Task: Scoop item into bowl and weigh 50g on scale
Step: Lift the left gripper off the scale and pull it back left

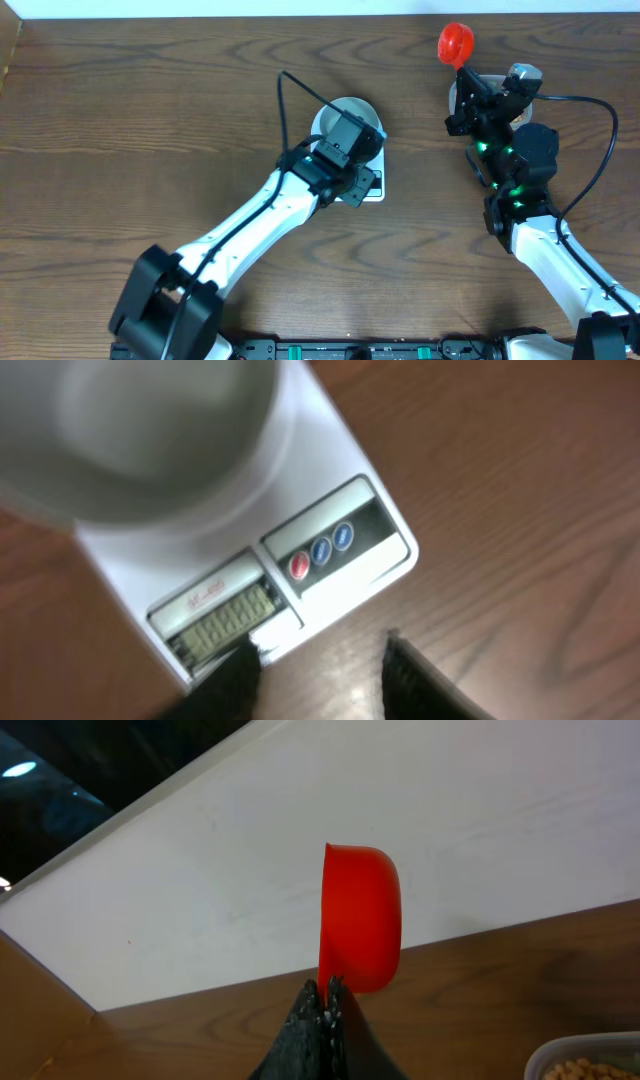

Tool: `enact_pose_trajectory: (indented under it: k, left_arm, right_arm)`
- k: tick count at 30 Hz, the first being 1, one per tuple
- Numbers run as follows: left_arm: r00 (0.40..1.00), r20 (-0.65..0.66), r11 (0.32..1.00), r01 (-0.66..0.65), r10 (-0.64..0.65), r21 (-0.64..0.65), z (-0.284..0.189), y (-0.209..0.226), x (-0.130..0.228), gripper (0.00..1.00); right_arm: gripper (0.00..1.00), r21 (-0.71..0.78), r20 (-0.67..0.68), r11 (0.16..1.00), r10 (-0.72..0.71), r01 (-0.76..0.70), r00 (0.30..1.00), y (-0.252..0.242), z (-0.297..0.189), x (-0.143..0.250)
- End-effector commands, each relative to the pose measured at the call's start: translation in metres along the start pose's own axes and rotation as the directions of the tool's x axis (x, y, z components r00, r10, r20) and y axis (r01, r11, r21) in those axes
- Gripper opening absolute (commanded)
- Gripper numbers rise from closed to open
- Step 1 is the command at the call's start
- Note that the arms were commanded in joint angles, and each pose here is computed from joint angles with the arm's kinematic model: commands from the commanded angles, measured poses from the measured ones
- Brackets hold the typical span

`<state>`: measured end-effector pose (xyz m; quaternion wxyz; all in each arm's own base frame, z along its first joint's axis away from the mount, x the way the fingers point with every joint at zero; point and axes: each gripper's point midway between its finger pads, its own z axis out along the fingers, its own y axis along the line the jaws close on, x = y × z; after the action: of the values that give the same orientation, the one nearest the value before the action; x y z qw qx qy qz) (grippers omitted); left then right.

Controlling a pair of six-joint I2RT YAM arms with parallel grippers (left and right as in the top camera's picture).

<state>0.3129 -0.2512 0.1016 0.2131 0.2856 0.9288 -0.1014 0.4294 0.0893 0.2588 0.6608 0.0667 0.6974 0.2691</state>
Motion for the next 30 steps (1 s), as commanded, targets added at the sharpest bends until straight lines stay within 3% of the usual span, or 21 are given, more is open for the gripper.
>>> enact_pose_trajectory:
  k: [1, 2, 3, 13, 21, 24, 30]
  left_arm:
    - [1.0, 0.016, 0.995, 0.01, -0.009, -0.098, -0.022, 0.023, -0.003, 0.81]
    - [1.0, 0.006, 0.993, 0.015, -0.014, -0.121, -0.027, 0.028, 0.0, 0.92]
    - [1.0, -0.002, 0.992, 0.018, -0.019, -0.128, -0.03, 0.031, 0.003, 0.93]
    - [0.999, -0.025, 0.991, 0.041, -0.044, -0.127, -0.033, 0.037, 0.01, 0.94]
    - [0.996, -0.084, 0.992, -0.048, 0.039, -0.118, -0.048, 0.056, 0.026, 0.94]
    - [0.994, -0.022, 0.993, -0.112, 0.111, -0.029, -0.068, 0.054, 0.02, 0.94]
    - [0.989, 0.073, 0.991, -0.121, 0.125, -0.055, -0.101, 0.073, 0.012, 0.94]
  right_arm:
    - [0.01, -0.002, 0.021, 1.0, -0.022, 0.022, 1.0, 0.001, 0.002, -0.009]
    - [0.01, -0.002, 0.021, 1.0, -0.022, 0.022, 1.0, 0.001, 0.002, -0.009]
    - [0.01, -0.003, 0.021, 1.0, -0.022, 0.023, 1.0, 0.001, 0.002, -0.009]
    - [0.01, -0.015, 0.044, 1.0, -0.025, 0.026, 0.999, 0.004, 0.002, -0.015]
    - [0.01, -0.014, 0.044, 1.0, -0.026, 0.027, 0.999, 0.004, 0.002, -0.015]
    - [0.01, -0.014, 0.044, 1.0, -0.026, 0.026, 0.999, 0.004, 0.002, -0.015]
    - [0.01, -0.012, 0.045, 1.0, -0.026, 0.026, 0.999, 0.004, 0.002, -0.015]
